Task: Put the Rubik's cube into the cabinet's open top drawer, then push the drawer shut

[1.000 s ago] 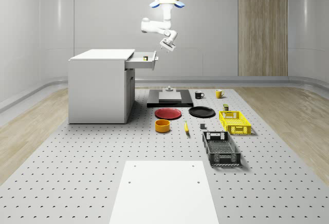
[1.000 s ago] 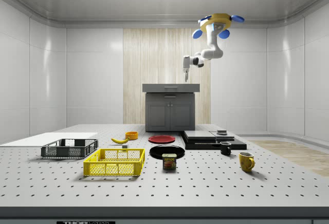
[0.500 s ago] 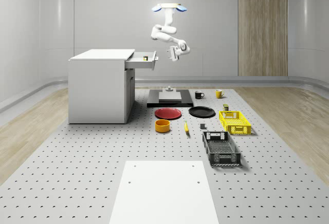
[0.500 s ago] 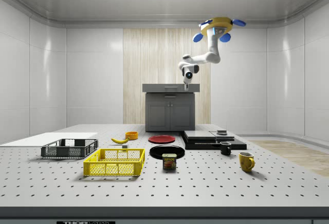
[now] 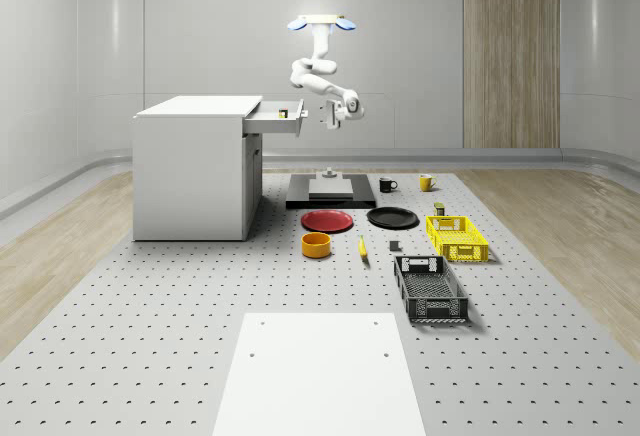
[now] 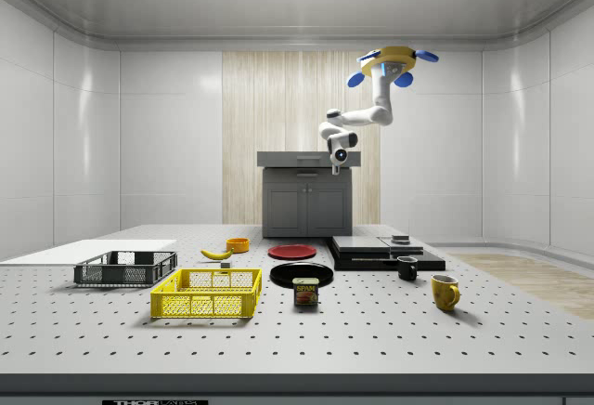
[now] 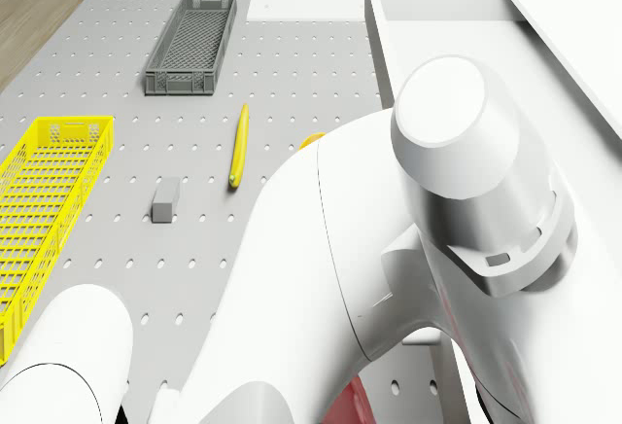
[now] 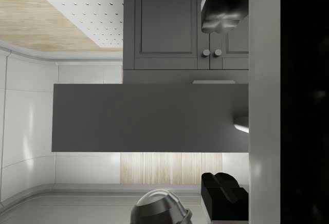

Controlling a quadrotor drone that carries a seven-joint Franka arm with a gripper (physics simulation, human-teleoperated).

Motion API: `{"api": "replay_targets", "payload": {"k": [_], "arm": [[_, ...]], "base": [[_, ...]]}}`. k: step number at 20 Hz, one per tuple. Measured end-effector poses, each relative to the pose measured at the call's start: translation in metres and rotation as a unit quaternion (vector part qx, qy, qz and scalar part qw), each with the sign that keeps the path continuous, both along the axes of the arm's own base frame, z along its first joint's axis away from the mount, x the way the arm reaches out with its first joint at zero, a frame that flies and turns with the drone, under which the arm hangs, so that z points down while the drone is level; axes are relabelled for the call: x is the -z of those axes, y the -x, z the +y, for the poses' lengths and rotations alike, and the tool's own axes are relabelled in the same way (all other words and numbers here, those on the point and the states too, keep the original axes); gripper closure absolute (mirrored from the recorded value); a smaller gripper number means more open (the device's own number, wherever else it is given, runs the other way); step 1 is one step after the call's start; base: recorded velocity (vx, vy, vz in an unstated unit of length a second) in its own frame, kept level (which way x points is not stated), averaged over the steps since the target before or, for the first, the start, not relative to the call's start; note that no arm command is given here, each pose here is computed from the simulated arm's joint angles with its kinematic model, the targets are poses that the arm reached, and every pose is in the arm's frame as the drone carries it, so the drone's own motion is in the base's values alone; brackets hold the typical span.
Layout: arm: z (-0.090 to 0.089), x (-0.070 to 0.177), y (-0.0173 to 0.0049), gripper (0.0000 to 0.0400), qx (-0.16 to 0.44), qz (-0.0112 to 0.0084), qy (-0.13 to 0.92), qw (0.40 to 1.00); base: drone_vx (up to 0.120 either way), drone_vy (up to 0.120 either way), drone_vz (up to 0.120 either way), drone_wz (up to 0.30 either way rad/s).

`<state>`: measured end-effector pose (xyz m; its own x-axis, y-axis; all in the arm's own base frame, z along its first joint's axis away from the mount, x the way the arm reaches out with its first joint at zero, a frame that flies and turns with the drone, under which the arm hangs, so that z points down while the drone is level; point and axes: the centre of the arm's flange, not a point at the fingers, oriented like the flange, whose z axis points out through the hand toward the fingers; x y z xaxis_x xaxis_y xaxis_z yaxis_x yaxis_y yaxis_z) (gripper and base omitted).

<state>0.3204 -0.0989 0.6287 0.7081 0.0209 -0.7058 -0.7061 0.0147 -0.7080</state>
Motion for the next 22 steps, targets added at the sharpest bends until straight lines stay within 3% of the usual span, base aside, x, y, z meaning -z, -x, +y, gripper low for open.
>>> {"api": "replay_targets", "payload": {"k": [3,7,12,22], "arm": [[-0.0006,-0.0010,0.0000,0.0195,0.001,-0.0003,0.005,1.000],[-0.0010,-0.0017,0.0001,0.0258,0.001,-0.0005,0.009,1.000],[-0.0011,-0.0021,0.0001,0.0284,0.002,-0.0007,0.011,1.000],[-0.0012,-0.0023,0.0002,0.0294,0.002,-0.0007,0.012,1.000]], "base": [[0.000,-0.080,0.000,0.000],[0.000,-0.120,0.000,0.000],[0.000,-0.112,0.000,0.000],[0.020,0.000,0.024,0.000]]}}
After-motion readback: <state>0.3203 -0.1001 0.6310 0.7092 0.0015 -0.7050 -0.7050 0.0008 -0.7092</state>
